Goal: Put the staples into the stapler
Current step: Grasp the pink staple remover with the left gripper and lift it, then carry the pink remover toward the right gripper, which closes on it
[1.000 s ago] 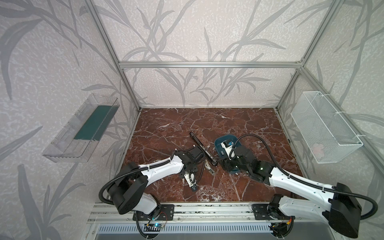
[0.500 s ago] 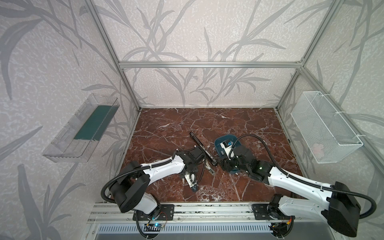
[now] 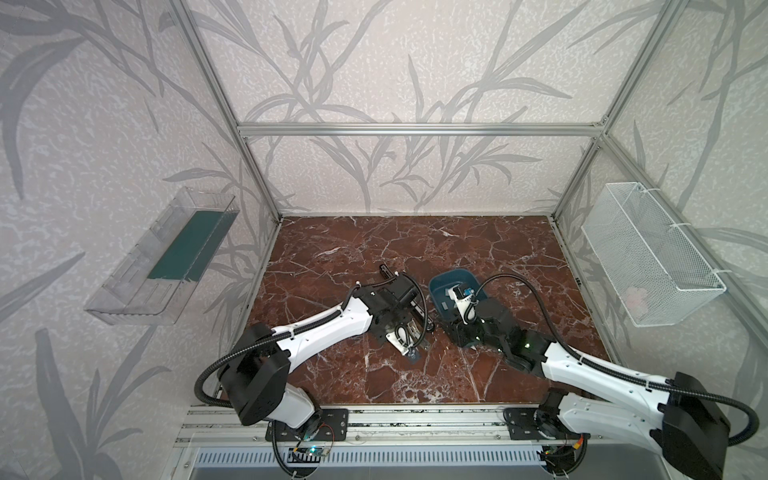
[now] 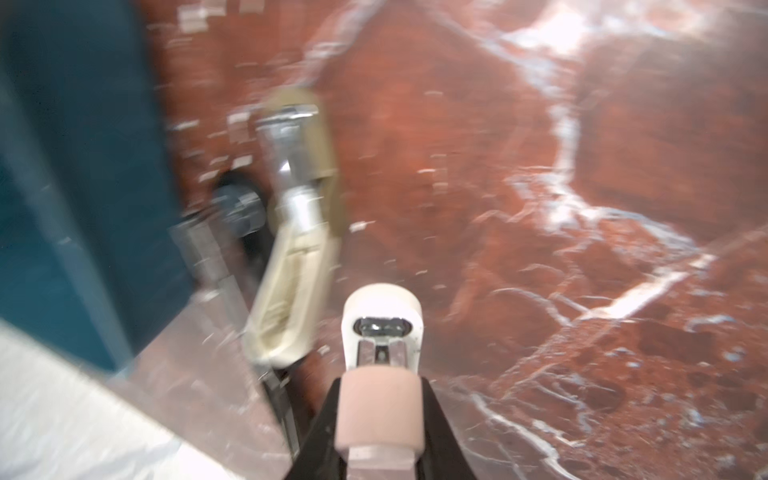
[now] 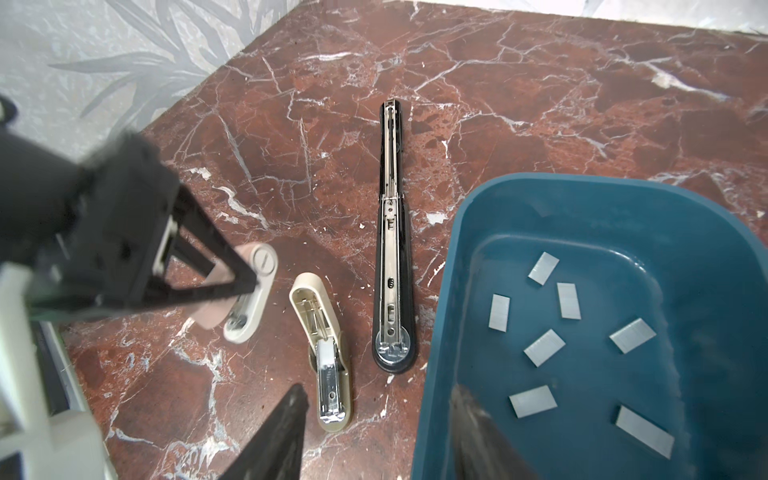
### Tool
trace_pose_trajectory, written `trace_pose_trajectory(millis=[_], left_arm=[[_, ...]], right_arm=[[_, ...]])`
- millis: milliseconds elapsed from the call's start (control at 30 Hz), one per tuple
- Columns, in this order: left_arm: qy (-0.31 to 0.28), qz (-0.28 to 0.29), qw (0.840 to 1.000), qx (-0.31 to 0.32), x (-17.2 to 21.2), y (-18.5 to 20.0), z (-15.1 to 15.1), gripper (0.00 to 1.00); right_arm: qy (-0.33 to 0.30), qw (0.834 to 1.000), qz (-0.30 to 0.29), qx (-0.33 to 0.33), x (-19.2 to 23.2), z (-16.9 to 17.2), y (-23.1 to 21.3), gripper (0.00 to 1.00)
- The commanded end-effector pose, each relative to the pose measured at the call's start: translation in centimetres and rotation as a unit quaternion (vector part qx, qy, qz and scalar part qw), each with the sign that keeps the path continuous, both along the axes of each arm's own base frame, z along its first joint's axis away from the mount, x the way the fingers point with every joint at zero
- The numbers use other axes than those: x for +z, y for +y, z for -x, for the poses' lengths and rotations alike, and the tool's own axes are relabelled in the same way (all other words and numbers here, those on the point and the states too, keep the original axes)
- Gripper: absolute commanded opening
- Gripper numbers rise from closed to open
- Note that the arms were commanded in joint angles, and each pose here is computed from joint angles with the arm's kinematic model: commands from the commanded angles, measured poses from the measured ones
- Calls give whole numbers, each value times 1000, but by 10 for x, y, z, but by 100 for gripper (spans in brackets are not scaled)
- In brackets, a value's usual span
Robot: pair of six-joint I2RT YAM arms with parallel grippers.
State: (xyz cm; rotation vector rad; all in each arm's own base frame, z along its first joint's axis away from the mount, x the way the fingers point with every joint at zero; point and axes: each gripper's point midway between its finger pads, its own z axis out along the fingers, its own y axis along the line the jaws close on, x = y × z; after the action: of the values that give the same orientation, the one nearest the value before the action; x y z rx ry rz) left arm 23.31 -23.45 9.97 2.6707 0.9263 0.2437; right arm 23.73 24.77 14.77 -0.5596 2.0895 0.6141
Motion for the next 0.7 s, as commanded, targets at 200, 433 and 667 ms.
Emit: trace_pose_trajectory(millis=[200,433,667], left_arm=[[-39,261,952,153,73,-44,-28,0],[21,342,929,139,95,-63,-3,0],[25,366,920,138,104,-66,2,0]], right_arm=[[-50,995,-84,-13,44,-2,-5,56],[-57,988,-131,53,63,17,9,48],[-56,986,-140,65,63,19,14,40]])
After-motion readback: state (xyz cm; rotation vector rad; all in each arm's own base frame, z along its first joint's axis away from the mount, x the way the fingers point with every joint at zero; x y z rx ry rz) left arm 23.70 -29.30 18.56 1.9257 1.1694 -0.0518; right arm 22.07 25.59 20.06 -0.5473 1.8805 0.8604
